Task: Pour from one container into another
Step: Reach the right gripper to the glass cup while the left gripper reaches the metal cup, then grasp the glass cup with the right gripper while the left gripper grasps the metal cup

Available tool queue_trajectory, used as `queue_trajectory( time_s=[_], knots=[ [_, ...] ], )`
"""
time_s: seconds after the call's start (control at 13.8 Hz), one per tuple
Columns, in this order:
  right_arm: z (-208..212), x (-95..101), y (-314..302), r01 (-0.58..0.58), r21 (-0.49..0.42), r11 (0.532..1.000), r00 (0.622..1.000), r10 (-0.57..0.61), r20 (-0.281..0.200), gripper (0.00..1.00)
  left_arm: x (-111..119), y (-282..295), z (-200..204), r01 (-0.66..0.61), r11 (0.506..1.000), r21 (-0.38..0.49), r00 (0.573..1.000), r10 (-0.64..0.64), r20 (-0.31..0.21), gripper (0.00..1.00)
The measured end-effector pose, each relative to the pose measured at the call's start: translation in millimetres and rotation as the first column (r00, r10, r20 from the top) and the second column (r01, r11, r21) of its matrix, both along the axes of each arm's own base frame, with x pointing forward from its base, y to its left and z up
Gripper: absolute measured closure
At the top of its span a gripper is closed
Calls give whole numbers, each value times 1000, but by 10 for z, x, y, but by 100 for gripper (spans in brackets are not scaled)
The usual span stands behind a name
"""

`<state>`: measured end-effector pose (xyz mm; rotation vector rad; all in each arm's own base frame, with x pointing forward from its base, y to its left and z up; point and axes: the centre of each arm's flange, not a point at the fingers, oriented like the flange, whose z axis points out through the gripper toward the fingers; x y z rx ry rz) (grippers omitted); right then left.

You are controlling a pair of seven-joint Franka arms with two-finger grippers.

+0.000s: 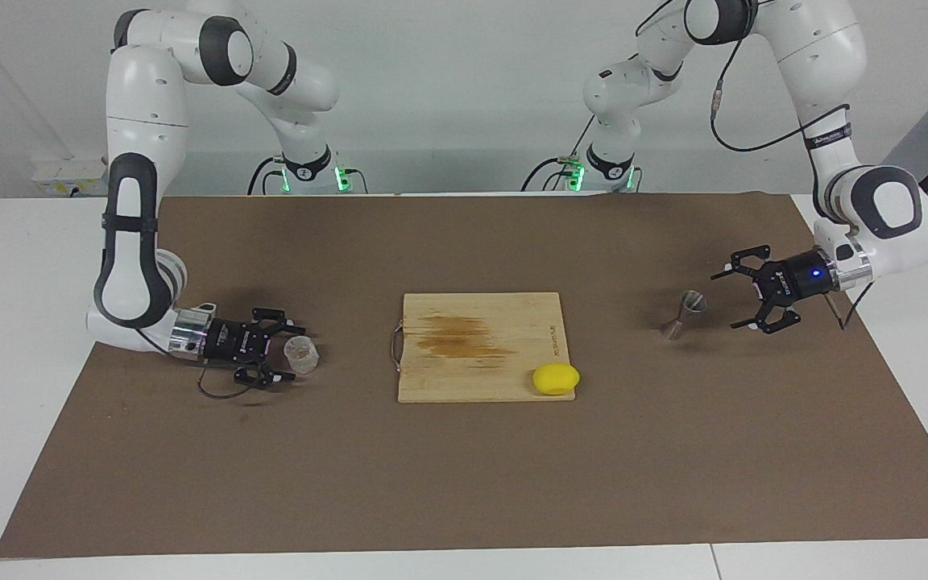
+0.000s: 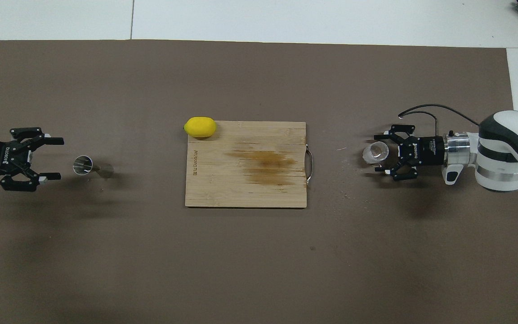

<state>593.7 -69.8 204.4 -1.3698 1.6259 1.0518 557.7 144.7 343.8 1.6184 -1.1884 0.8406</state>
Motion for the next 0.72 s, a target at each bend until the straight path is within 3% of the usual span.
queue_trajectory(
  time_s=[0.14,0.22,0.43,0.72],
  knots=[
    [-3,2,-4,2,-2,1000,1000,-2,0,22,-88,-2,-188,26,997,-73,998,-22,53,0],
    [-7,4,-9,5,-6,1000,1000,-5,0,22,-127,26,-316,36,995,-98,997,-29,73,0],
    [-9,10,-18,11,-8,1000,1000,-11,2,49,-213,57,-547,61,984,-169,991,-40,125,0],
    [0,20,-6,10,-7,1000,1000,-10,4,49,-292,108,-875,32,972,-234,983,13,184,0]
  ],
)
